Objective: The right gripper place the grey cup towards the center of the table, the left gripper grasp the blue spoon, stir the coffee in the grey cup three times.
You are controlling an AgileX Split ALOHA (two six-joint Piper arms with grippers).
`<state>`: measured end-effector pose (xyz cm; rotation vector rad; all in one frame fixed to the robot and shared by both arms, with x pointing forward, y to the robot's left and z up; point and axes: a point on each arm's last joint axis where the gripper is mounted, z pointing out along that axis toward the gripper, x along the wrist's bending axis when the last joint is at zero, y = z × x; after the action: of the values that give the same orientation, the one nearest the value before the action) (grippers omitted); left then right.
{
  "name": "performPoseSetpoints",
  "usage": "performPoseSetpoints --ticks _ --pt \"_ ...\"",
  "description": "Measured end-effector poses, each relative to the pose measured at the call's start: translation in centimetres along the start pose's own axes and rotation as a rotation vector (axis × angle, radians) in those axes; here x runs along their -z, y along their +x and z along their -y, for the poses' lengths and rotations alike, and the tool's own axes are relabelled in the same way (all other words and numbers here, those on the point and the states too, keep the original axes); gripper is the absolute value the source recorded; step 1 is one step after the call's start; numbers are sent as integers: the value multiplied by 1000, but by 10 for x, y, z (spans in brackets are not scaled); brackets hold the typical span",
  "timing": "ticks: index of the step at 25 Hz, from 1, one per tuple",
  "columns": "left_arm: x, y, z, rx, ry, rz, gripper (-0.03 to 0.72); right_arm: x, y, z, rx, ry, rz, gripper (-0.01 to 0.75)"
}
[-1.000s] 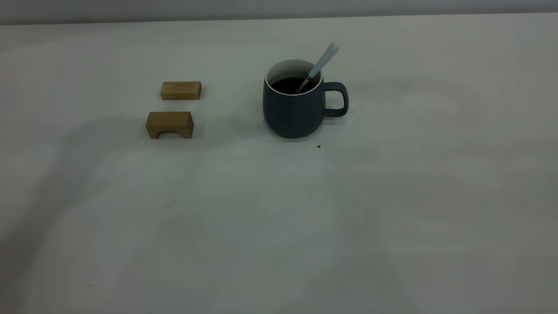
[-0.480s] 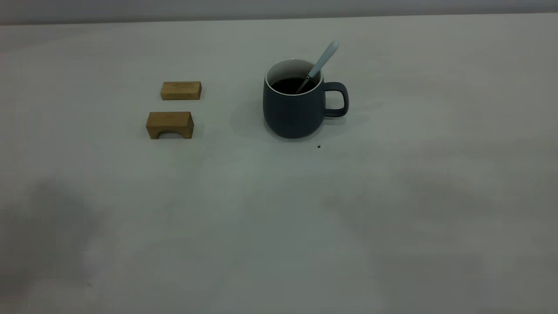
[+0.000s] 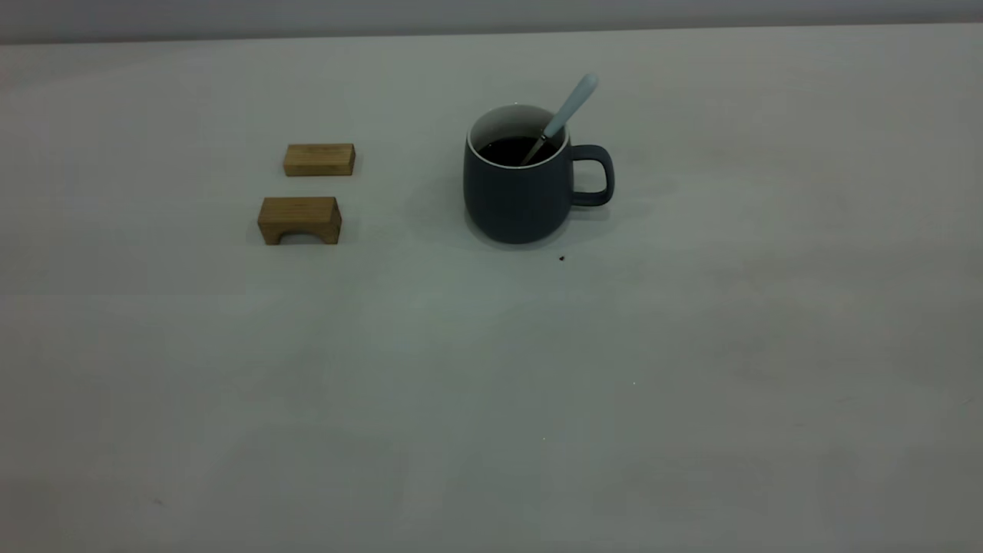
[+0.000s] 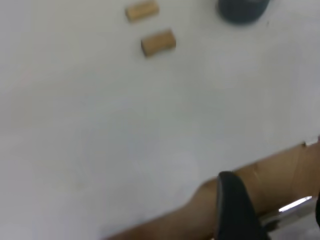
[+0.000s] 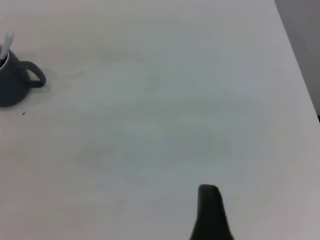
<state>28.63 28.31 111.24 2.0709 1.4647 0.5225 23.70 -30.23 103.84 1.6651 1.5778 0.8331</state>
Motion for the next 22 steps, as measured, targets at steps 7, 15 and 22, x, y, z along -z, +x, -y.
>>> performPoseSetpoints --ticks 7,15,22 --pt "-30 -7 67 66 -3 -64 463 0 0 0 0 0 0 592" --pt "-23 -17 95 37 -179 -108 463 0 0 0 0 0 0 592" --pt "-21 -19 99 30 -208 -115 463 0 0 0 0 0 0 592"
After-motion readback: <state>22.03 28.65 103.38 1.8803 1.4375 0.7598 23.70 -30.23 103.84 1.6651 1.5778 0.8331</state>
